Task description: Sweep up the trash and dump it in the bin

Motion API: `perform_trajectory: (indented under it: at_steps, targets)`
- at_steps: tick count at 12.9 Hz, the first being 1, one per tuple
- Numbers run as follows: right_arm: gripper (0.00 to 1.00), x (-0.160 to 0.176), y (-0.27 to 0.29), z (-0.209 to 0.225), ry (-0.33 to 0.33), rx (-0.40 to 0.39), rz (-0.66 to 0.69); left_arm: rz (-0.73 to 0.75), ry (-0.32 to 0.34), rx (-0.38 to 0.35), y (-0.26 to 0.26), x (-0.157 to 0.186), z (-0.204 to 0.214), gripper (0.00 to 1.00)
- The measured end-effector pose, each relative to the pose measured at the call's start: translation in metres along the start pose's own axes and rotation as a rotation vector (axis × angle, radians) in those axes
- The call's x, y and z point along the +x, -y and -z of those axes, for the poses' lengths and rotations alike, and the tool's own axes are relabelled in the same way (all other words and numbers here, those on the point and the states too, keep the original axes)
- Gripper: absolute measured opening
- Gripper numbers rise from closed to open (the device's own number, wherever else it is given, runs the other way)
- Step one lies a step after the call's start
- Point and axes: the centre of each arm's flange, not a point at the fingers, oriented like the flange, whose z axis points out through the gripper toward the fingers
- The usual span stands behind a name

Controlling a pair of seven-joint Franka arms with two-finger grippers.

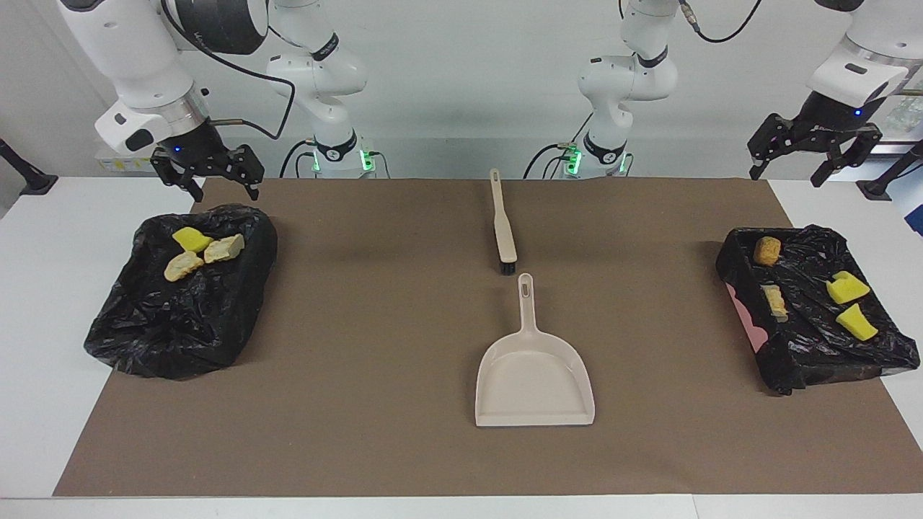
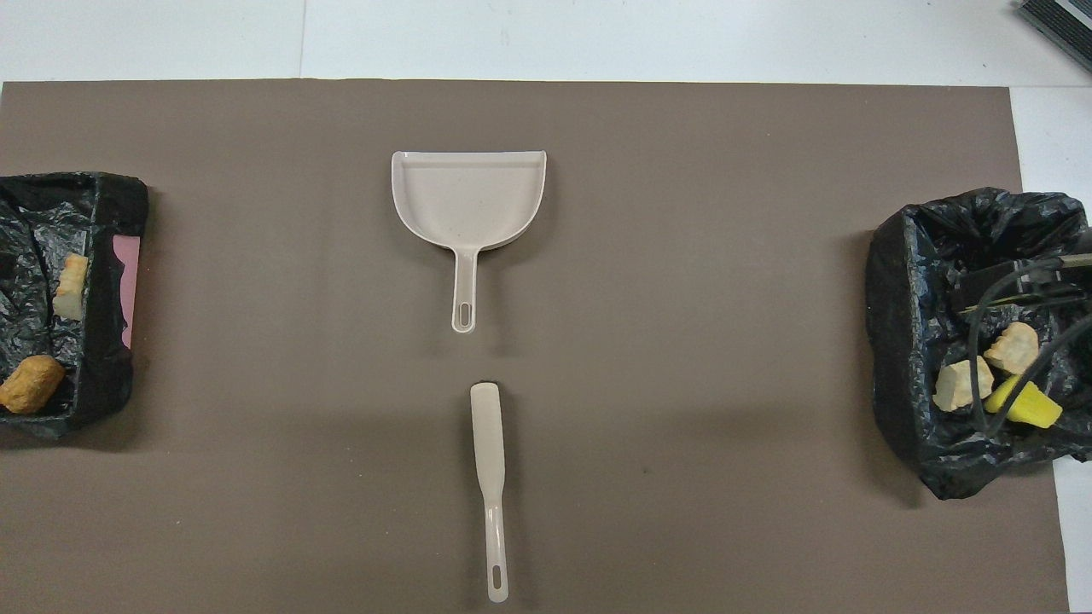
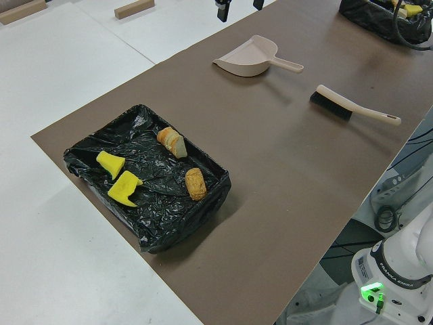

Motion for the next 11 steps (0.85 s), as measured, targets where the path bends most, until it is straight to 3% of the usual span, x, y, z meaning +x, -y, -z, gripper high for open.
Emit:
perform_trajectory:
  at_steps: [11]
  targets:
    - [1.00,0.0000,0.0000,0.0000,0.000,0.000,0.000,0.119,0.008,-0.006,-0.0031,-0.0104,0.0055,1.00]
